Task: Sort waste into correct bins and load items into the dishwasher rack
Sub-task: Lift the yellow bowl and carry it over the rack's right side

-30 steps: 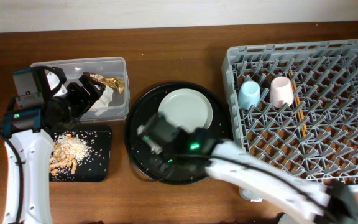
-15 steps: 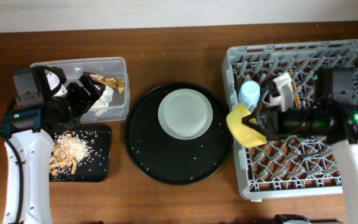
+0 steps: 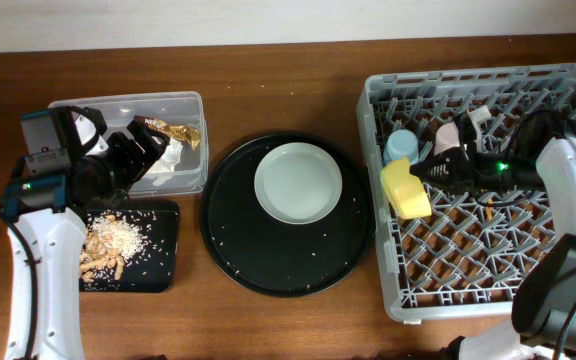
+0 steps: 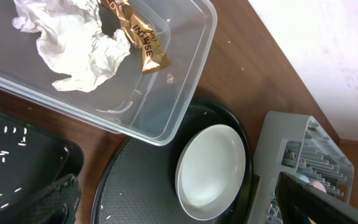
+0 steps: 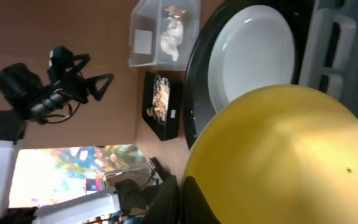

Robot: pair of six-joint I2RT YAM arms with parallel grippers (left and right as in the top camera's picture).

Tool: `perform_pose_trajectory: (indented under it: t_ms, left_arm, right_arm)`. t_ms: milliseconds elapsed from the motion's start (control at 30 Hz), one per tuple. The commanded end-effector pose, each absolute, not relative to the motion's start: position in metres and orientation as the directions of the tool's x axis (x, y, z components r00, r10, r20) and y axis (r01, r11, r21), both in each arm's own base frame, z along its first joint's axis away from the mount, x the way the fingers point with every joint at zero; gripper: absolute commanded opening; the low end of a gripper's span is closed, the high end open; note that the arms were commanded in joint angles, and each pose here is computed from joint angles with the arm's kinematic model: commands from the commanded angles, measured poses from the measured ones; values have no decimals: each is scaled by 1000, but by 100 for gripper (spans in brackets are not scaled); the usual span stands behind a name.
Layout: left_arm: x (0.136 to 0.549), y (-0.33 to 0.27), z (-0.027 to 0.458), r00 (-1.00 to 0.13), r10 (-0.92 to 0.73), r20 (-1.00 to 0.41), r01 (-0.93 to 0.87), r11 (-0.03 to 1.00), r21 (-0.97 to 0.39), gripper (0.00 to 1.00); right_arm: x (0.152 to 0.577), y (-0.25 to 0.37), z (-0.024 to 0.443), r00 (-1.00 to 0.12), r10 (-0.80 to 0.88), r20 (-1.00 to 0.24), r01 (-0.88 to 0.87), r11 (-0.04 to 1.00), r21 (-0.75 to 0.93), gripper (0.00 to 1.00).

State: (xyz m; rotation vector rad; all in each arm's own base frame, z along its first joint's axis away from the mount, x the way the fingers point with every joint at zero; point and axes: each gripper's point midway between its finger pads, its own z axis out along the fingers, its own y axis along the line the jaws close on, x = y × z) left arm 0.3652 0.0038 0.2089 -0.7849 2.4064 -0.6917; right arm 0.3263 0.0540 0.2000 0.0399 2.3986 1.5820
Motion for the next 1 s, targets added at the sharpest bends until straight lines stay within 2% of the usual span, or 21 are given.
perform_pose_trajectory:
  t_ms: [0,200,367,567,700,767,967]
  left_arm:
    - [364,4,212,-699,-643,-315,-377,705,-601,99]
    - [364,4,212,-698,-643,-315,-377,705,-601,99]
    - [364,4,212,-698,-643,-315,-377,705,-601,99]
    - [364,4,212,-699,-643,-315,-377,705,-601,99]
    - [364,4,212,-699,-643,-315,-377,705,-601,99]
    - [364,4,212,-699,-643,-315,-377,705,-601,99]
    - [364,4,212,-699,-643,-315,-377,705,-601,99]
  right_arm:
    - [327,54,200,-956,178,-232,-152,377,914,4]
    - [326,14,187,-945,256,-205,-71,451,890,4]
    - [321,-3,170,-932,310,-187,-28,452,892,4]
    - [314,-34,124,-936,340,-92,151,623,767,4]
    - [312,-44,112,-936,344,-76,191,677,711,4]
    - [307,-57,100,-924,381,-26,278,718,638,4]
    - [308,-59,99,-917,399,-18,300,718,629,4]
